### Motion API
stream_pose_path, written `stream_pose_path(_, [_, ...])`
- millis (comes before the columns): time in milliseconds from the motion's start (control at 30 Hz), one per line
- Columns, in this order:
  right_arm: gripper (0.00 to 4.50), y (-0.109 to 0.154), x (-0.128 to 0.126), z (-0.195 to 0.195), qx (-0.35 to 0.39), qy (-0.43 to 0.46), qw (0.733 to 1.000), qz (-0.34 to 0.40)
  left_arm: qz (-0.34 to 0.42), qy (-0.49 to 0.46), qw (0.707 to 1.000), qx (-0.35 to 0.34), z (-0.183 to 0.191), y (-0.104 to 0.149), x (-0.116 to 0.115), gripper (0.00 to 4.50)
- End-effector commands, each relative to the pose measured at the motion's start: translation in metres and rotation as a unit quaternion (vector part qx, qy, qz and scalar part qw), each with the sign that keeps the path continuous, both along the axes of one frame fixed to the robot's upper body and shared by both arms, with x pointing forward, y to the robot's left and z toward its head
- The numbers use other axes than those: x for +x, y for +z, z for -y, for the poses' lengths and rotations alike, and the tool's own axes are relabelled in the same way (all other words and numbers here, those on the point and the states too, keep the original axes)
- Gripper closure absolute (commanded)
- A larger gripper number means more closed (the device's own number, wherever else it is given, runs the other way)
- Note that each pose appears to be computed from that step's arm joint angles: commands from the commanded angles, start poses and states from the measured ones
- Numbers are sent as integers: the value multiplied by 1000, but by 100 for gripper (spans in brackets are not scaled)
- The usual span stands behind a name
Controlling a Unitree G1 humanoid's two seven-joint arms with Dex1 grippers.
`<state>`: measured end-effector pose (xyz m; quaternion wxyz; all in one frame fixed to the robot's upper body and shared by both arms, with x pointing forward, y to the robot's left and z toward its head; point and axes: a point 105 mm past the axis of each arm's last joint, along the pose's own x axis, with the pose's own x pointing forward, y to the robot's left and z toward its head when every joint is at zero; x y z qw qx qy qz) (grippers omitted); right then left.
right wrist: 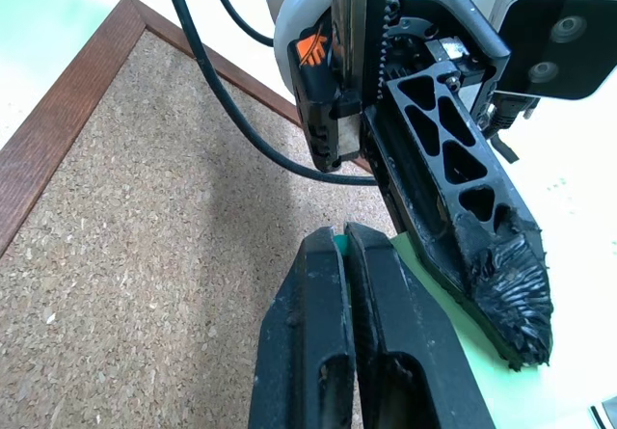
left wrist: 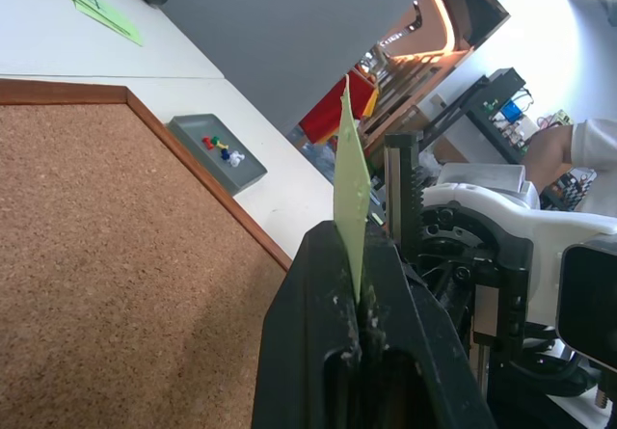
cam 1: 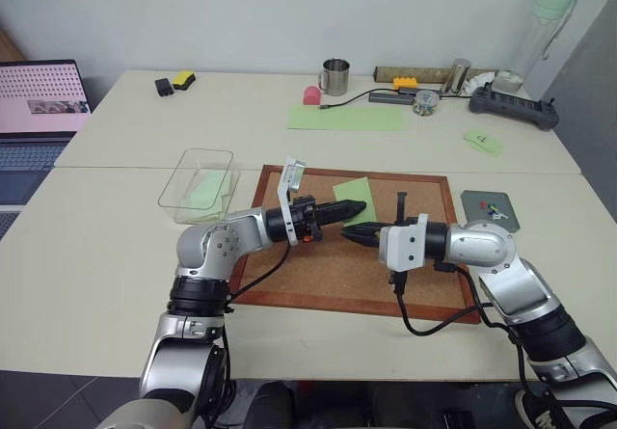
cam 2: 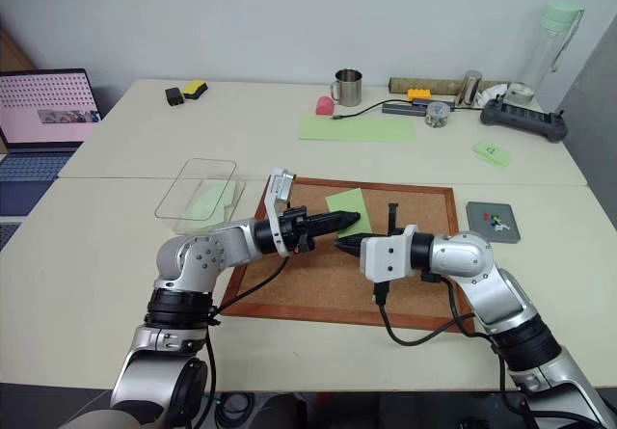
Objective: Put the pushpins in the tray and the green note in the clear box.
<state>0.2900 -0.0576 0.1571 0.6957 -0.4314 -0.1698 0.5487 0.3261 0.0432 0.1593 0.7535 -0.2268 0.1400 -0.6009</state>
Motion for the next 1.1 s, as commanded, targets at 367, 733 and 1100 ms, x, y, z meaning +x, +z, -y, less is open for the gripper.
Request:
stream_pose_path(367, [450,22,-6,13,32,-20,999,22,137,20,985,98,0,-6,18,447])
stream_pose_path(733, [450,35,28,101,219,-276,934,-56,301,-16,949,97,20,35,6,447])
stream_pose_path(1100, [450,-7,62,247,365,-550,734,-160,452,-96,879,115,58,54,-21,447])
